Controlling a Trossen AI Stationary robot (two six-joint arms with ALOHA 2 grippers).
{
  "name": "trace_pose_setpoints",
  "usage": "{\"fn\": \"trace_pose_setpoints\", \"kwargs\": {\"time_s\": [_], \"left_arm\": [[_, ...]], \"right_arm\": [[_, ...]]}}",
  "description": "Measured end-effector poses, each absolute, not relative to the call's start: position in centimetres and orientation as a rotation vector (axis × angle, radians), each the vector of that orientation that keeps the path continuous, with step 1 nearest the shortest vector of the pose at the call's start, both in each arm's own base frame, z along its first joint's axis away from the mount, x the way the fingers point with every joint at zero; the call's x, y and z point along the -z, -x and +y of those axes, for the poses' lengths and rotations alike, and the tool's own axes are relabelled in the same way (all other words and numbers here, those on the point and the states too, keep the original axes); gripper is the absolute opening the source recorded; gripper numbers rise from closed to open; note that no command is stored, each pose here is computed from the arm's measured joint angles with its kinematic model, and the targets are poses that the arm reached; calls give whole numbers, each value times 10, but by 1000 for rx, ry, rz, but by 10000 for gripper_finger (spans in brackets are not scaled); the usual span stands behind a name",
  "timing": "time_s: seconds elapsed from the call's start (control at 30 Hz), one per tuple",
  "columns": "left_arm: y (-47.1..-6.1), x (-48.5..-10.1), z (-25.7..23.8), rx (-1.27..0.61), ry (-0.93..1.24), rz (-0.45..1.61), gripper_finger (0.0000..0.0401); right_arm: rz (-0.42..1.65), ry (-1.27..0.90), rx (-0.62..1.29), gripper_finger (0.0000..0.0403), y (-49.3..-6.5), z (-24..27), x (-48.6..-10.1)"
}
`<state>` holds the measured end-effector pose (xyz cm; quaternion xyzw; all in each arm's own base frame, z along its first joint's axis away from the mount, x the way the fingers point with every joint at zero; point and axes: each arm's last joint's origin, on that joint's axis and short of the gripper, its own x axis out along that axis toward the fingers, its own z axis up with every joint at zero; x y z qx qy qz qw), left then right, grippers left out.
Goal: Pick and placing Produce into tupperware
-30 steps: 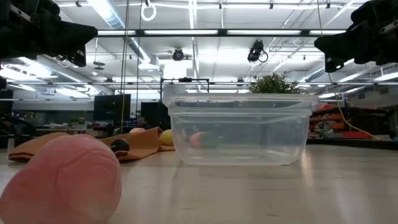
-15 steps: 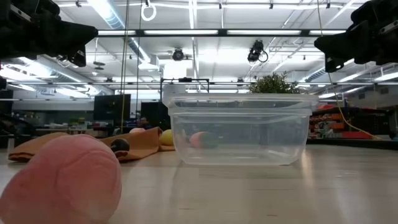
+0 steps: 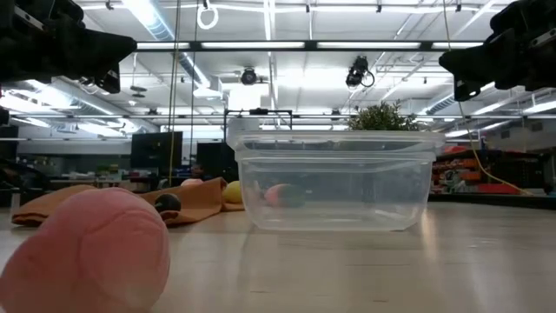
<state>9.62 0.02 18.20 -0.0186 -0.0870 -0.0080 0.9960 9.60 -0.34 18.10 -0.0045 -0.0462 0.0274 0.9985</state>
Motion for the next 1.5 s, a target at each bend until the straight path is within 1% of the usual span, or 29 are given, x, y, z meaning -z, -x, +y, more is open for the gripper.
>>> {"fn": "trace_pose_setpoints", "kwargs": {"time_s": [0.43,0.8,1.17,1.4,1.5], "left_arm": [[-96,-182,0,16,37,-174,23],[-96,-182,0,16,37,-173,36],[-96,-182,0,16,37,-173,25],[-96,-182,0,16,37,-173,32],[-96,-182,0,14,15,-173,36]], "right_arm": [[-93,9,-55,0,-96,-3,-181],[-93,10,-55,0,-96,-3,-181],[-93,13,-55,0,-96,-3,-181],[-93,6,-55,0,-96,-3,-181],[-126,5,-55,0,-96,-3,-184]]}}
